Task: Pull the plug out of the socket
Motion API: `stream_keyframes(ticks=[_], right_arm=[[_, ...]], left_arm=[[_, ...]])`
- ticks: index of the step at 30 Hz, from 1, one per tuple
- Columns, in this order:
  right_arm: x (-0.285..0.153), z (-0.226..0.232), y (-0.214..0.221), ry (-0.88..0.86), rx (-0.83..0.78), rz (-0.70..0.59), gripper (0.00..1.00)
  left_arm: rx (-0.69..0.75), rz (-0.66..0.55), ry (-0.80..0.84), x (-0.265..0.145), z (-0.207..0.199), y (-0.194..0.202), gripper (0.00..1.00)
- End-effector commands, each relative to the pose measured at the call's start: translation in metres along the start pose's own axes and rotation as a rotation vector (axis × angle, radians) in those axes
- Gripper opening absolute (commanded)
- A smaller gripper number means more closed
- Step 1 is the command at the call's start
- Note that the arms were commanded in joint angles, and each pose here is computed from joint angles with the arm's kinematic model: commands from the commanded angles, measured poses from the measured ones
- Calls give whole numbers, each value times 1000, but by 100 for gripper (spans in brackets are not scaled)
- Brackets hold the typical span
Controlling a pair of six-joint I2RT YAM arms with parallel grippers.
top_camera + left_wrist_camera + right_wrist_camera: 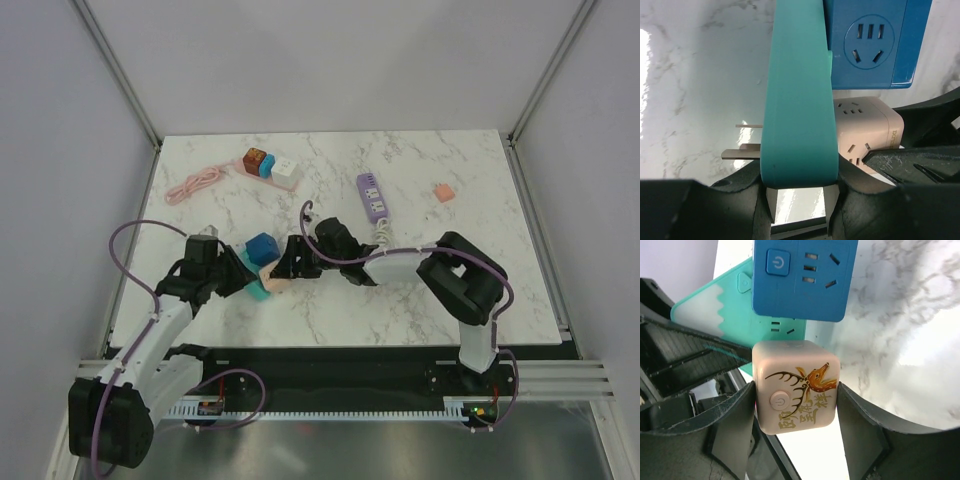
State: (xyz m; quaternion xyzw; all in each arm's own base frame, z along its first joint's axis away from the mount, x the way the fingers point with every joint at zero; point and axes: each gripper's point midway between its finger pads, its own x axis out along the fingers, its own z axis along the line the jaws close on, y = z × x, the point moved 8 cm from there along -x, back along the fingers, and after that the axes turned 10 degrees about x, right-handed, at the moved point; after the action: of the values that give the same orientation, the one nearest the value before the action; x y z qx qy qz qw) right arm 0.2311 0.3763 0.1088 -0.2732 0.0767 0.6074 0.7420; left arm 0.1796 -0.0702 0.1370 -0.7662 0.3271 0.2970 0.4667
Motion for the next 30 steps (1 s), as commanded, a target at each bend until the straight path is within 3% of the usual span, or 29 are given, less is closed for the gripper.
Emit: stream_keyframes(ticks=[1,10,20,26,30], right_arm=[[-26,20,-3,-16,-105,-112,0],[-69,16,-4,73,-169,-232,0],[-134,12,-48,167,-189,-395,0],[-157,11,-64,245,-242,-453,0],[-152,16,-63,218,-253,-421,0]], left_arm=[[14,-110,220,-4,-26,-17,2],[7,-107,257,12,-18,-1,2],[-12,-85,231,19,-12,7,2],[-64,-66,171,20,-9,7,2],[-96,-54,145,23,-10,3,2]])
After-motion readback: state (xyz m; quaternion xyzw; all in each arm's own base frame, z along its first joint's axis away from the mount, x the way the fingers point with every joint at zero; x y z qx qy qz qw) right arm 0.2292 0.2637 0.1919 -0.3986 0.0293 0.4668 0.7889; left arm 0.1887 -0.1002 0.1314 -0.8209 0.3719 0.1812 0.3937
